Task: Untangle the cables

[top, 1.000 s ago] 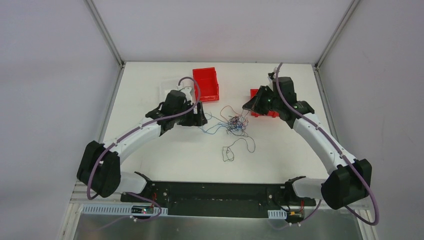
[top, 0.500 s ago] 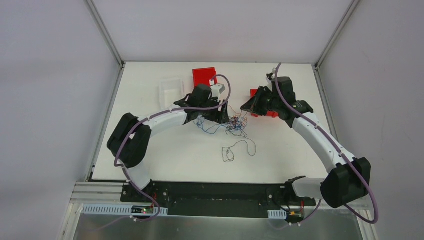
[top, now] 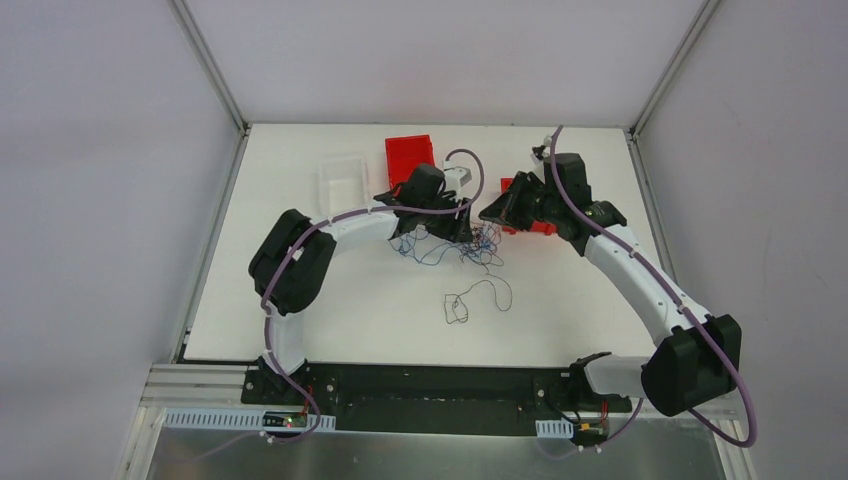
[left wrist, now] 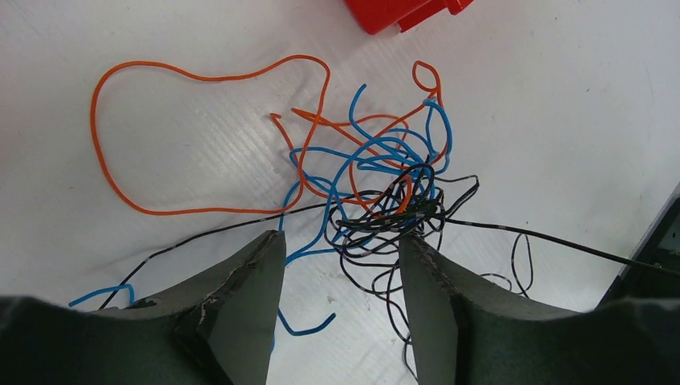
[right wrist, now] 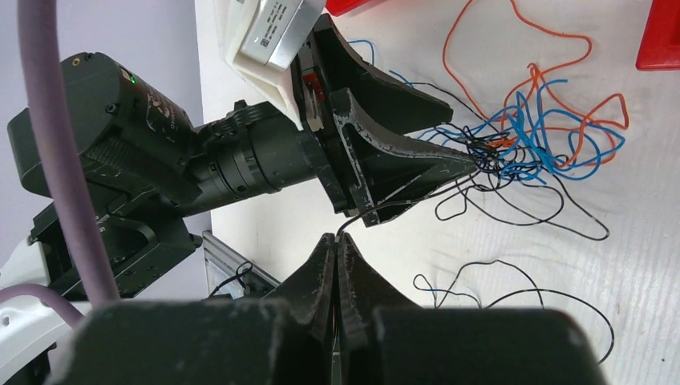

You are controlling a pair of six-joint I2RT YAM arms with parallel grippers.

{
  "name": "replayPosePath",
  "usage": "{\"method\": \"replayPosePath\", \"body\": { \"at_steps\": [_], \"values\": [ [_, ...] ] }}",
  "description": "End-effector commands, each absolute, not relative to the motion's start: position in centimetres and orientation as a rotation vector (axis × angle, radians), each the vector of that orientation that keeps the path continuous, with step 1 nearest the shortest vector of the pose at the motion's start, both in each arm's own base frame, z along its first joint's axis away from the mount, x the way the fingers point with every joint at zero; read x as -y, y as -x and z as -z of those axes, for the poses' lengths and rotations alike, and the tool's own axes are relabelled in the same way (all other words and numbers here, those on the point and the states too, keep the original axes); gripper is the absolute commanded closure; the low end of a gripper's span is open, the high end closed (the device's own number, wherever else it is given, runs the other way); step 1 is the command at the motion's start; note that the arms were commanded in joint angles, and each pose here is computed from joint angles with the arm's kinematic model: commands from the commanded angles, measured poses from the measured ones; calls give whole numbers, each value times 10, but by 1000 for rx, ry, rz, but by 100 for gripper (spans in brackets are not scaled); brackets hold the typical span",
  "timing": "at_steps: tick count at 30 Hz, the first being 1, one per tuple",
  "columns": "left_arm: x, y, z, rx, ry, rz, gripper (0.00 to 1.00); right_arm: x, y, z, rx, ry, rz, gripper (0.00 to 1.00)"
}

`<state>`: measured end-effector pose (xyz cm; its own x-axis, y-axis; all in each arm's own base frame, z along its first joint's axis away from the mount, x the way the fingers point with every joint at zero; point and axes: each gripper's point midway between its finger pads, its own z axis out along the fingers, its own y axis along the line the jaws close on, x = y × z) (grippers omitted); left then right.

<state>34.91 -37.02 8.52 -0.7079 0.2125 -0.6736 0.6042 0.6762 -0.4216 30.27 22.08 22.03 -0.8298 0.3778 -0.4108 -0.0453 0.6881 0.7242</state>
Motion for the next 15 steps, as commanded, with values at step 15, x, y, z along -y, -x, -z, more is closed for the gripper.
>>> {"method": "replayPosePath", "body": {
  "at_steps": [15],
  "values": [
    [353,-356,-130,-2174,-522,856,49,-221,-302,-216,-2344,-253,-1045,100]
  ]
}}
